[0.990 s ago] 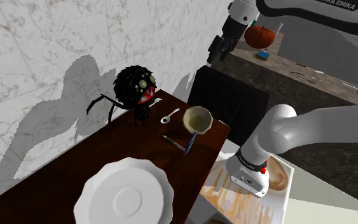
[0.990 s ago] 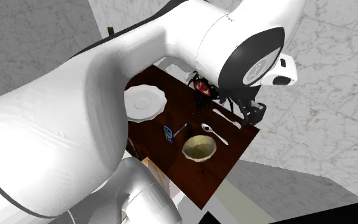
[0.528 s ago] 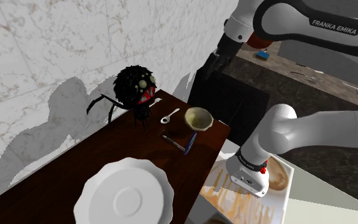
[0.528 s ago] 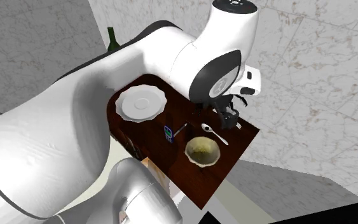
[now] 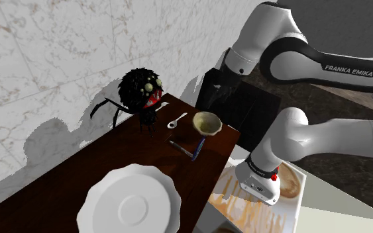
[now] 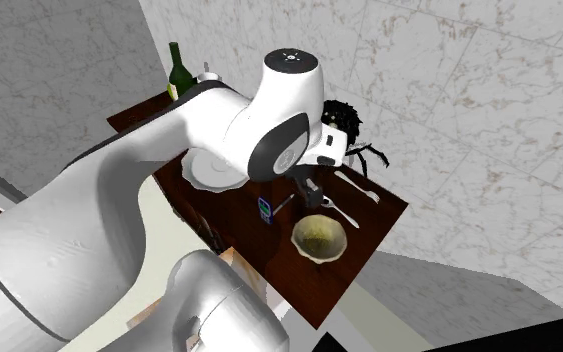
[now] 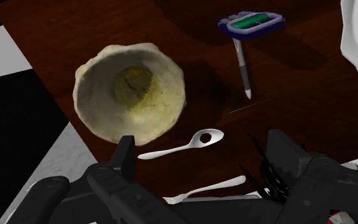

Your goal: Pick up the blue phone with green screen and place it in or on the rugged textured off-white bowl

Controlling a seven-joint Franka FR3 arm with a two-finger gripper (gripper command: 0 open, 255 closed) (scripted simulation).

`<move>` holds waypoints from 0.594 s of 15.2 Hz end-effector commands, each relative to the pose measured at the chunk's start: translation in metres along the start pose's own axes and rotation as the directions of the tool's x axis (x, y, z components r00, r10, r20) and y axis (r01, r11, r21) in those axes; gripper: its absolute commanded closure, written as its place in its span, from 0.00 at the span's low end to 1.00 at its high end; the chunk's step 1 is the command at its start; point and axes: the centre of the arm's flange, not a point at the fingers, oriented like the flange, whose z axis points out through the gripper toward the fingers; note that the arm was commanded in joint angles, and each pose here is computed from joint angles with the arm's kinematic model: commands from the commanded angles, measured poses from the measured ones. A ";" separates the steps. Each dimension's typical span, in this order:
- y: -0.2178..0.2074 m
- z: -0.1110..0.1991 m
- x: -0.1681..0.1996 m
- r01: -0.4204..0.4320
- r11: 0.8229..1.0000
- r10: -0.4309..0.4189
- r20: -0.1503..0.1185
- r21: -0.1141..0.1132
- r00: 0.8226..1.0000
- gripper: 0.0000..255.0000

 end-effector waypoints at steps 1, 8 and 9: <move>-0.011 0.020 -0.014 -0.012 1.000 0.012 0.001 -0.001 1.000 0.00; -0.063 0.079 -0.062 -0.047 0.999 0.047 0.006 -0.005 0.999 0.00; -0.071 0.087 -0.069 -0.052 0.999 0.052 0.006 -0.006 0.999 0.00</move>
